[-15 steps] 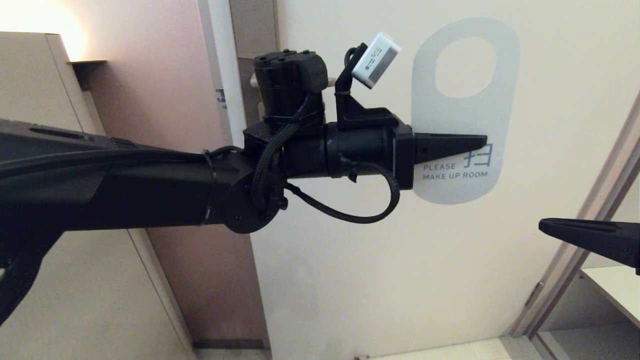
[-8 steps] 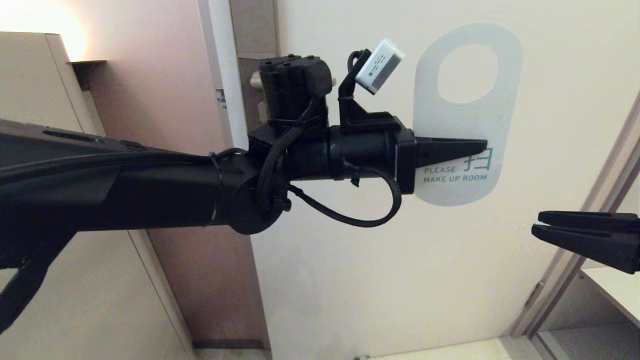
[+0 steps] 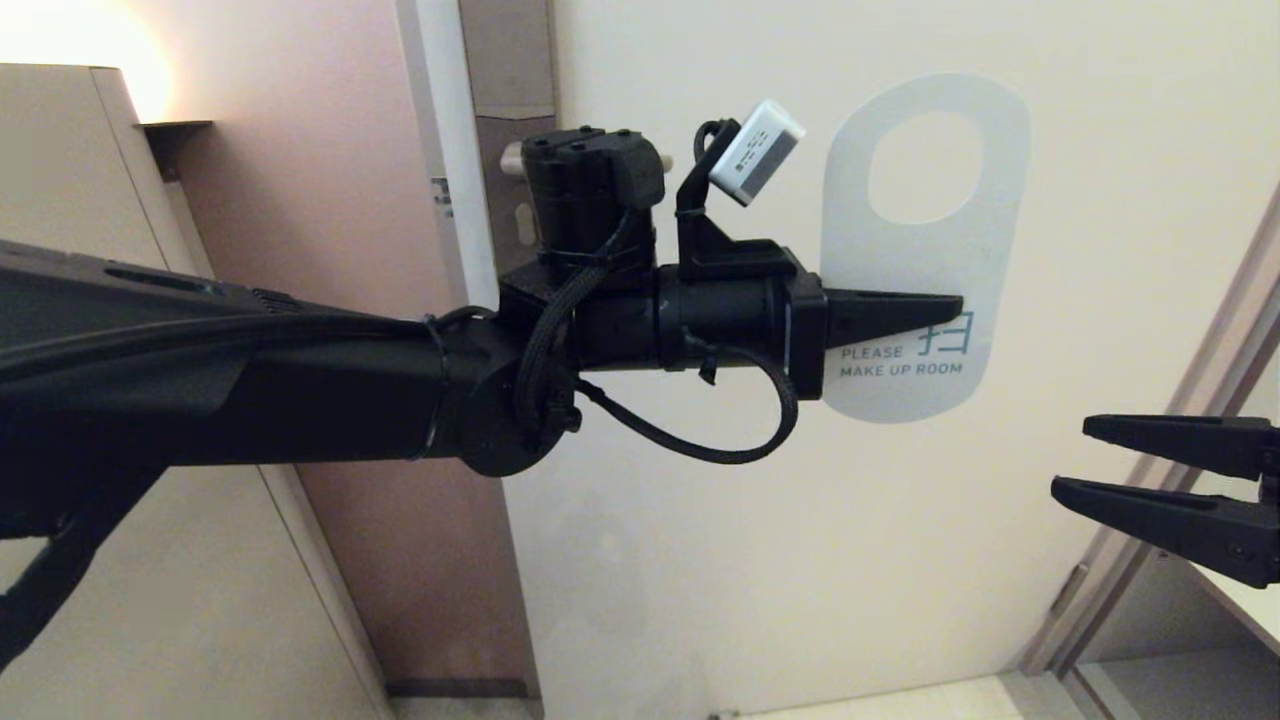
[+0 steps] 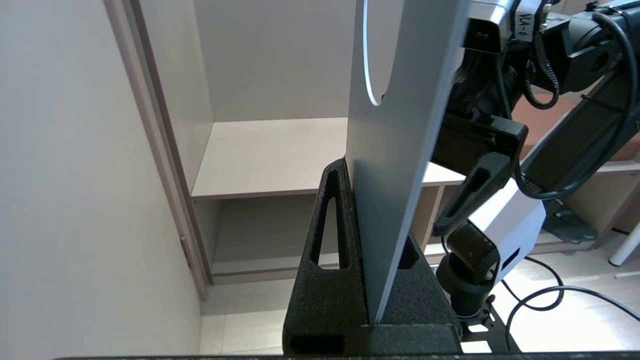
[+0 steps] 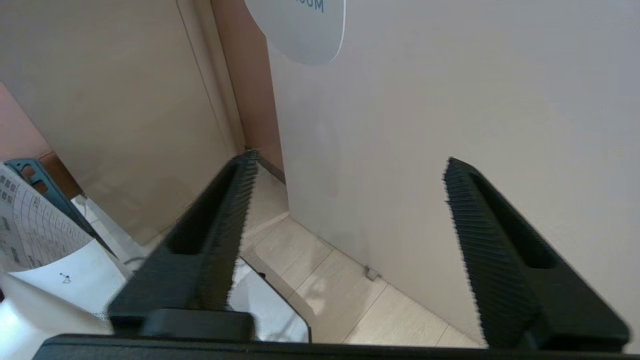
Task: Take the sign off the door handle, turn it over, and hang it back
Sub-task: Hand it to the other hand
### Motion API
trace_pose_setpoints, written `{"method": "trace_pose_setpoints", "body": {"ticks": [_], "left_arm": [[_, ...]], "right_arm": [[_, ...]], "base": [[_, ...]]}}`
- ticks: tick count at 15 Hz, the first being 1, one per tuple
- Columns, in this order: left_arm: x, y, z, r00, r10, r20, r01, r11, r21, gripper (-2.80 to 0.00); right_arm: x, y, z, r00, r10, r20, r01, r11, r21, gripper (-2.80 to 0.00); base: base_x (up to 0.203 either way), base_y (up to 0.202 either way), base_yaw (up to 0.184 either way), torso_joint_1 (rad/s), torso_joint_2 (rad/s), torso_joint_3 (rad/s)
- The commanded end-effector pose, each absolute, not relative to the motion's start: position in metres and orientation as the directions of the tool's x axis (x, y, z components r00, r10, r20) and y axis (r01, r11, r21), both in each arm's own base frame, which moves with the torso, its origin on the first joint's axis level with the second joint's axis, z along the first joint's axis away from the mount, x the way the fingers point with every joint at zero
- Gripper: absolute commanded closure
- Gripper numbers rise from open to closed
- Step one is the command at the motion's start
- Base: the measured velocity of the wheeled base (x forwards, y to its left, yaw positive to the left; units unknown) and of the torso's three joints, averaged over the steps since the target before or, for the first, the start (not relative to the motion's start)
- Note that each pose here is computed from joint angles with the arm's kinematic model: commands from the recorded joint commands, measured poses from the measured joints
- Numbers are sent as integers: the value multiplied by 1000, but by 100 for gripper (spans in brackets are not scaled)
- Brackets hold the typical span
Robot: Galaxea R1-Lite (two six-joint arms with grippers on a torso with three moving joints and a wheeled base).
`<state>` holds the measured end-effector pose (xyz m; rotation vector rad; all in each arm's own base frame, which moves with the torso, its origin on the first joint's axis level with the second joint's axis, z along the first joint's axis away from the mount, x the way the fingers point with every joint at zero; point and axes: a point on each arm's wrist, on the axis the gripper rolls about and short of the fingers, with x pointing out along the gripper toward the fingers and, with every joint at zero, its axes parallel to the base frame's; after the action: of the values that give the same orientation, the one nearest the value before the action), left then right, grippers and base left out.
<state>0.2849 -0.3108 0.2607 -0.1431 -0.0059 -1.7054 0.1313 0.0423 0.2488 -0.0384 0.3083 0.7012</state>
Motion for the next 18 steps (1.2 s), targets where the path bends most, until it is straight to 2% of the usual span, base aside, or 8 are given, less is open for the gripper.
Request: {"method": "trace_pose_setpoints", "body": {"ticks": [1,5,15,18], "left_arm": [[284,-310,262,-138,-985,102,986,-146,-75,0],[283,-310,256,-141,-983,118,987,-149,-64,0],[257,-337,250,-230,-955,187,956,-258,-141,0],[252,-341,251,-202,-953,224,960,-239,-148,0]], "right_arm": [[131,44,248,708,643,-293,-656,752,66,-280],[131,56,246,644,701,-305,-719,691,71,-280],[146,63,245,623,728,-284,-742,666,77,-280],[146,63,249,621,736,-270,-749,659,72,-280]], "base": [[0,0,0,0,0,0],[0,0,0,0,0,0],[0,0,0,0,0,0],[0,0,0,0,0,0]]}}
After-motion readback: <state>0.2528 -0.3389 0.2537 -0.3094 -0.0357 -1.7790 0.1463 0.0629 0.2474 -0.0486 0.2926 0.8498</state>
